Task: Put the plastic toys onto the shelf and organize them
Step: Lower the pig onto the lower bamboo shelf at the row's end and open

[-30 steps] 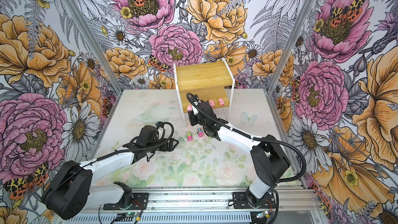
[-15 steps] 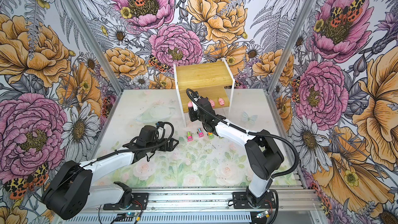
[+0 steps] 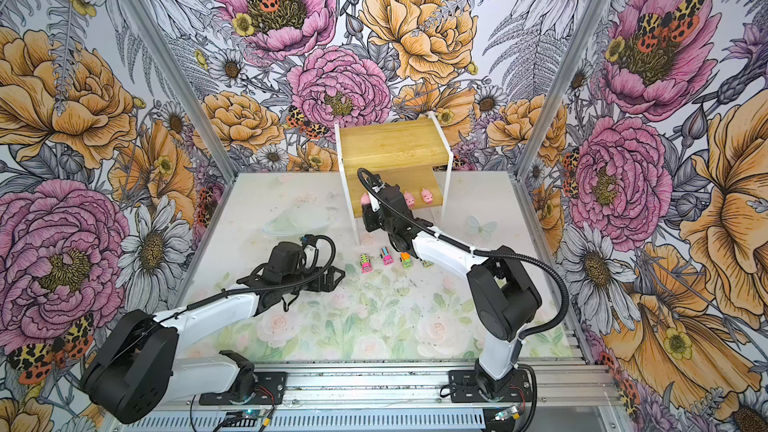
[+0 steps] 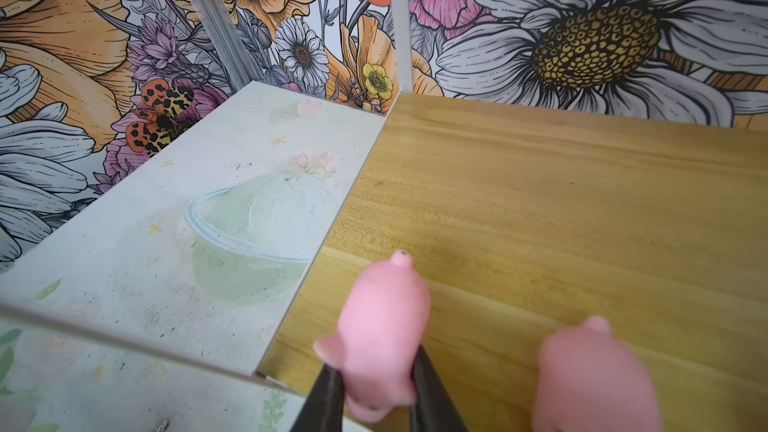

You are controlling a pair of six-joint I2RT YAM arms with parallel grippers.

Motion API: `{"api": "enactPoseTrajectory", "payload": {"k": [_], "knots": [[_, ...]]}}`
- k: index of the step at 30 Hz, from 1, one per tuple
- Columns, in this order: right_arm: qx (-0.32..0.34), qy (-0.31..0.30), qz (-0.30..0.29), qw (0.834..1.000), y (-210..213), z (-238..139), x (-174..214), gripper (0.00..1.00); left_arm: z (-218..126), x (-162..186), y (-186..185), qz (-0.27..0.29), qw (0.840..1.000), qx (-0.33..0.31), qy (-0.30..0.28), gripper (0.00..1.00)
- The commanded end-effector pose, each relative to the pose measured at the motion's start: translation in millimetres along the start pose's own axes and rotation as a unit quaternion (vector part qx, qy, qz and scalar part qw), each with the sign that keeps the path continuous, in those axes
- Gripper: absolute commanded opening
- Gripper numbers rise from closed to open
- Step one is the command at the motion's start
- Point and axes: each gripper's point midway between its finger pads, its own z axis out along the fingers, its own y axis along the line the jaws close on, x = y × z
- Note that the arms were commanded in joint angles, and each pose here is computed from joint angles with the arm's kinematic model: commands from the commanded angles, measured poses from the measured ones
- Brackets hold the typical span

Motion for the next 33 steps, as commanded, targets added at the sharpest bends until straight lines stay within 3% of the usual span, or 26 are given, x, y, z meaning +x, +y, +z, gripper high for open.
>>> {"api": "enactPoseTrajectory", "payload": {"k": [1, 16, 33], "knots": [[-0.007, -0.018, 0.006, 1.0, 2, 5, -13, 0.27, 1, -10, -3, 0.016, 1.0, -0.003, -0.014, 0.99], [-0.014, -0.013, 0.012, 1.0, 6, 15, -5, 0.28, 1, -7, -1, 0.015, 1.0, -0.005, -0.01, 0.99], [-0.012, -0.011, -0.004, 1.0, 11, 3, -9, 0.45, 3, -4, 2, 0.011, 1.0, -0.008, -0.008, 0.99]]}}
